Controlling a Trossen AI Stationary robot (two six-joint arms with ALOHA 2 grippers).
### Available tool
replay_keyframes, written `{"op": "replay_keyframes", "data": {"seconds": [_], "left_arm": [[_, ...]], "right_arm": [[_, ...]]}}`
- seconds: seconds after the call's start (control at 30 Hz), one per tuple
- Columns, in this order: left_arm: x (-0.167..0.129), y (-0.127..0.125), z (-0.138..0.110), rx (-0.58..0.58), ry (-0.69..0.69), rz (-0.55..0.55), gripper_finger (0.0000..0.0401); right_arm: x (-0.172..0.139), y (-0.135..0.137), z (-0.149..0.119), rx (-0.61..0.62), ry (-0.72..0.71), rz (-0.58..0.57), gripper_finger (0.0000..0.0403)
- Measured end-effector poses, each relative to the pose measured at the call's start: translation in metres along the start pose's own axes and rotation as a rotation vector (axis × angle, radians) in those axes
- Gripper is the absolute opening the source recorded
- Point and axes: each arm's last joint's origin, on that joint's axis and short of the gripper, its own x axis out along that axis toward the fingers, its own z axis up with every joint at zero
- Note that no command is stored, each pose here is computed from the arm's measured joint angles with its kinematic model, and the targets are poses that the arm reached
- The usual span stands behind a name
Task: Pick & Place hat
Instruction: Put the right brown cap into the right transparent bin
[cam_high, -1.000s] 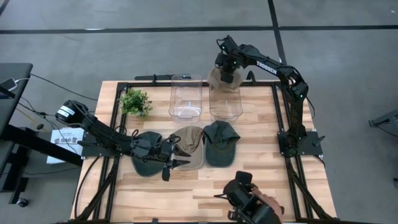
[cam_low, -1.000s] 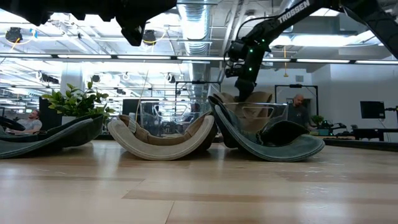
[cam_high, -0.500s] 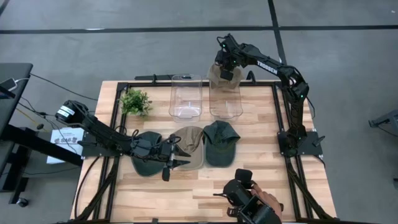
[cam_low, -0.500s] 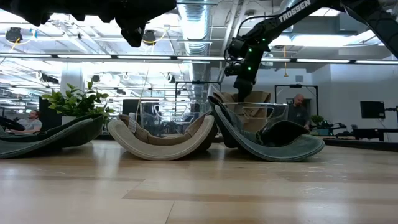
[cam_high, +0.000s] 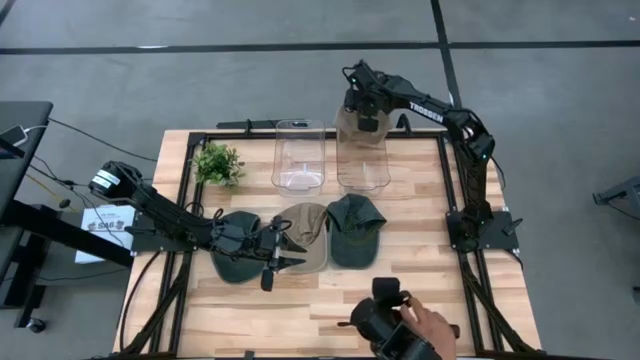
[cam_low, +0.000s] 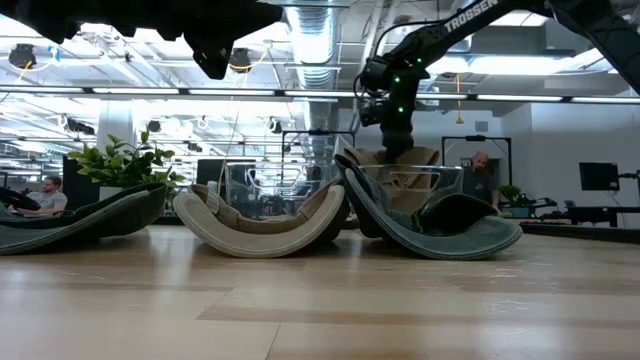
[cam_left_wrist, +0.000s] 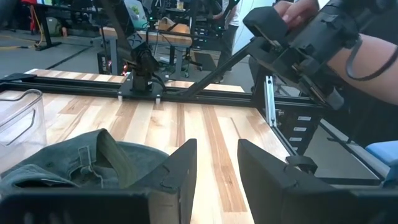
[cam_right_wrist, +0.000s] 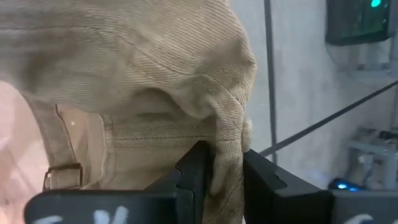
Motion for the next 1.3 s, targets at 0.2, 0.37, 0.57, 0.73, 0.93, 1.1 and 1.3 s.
{"op": "replay_keyframes", "data": {"seconds": [0.2, 0.37, 0.57, 0.73, 0.93, 1.1, 1.3], "left_arm": [[0.0, 0.0, 0.0, 0.0, 0.001, 0.0, 0.0113], [0.0, 0.0, 0.0, 0.001, 0.002, 0.0, 0.0113], [0.0, 0.0, -0.001, 0.001, 0.005, 0.001, 0.0113], [0.0, 0.0, -0.001, 0.002, 0.005, 0.0, 0.0113], [0.0, 0.0, -0.001, 0.002, 0.007, 0.001, 0.0113], [0.0, 0.0, -0.001, 0.002, 0.008, 0.001, 0.0113], [0.0, 0.0, -0.001, 0.003, 0.011, 0.001, 0.0113]], "right_arm": [[-0.003, 0.002, 0.008, -0.029, -0.005, -0.054, 0.0066], [-0.004, 0.001, 0.011, -0.031, -0.008, -0.086, 0.0066], [-0.004, 0.0, 0.012, -0.024, -0.023, -0.093, 0.007], [-0.004, 0.001, 0.012, -0.025, -0.038, -0.079, 0.0099], [-0.004, 0.0, 0.012, -0.011, -0.034, -0.087, 0.0173], [-0.004, -0.001, 0.011, -0.007, -0.002, -0.116, 0.0225], [-0.01, -0.002, 0.012, -0.003, -0.015, -0.128, 0.023]]}}
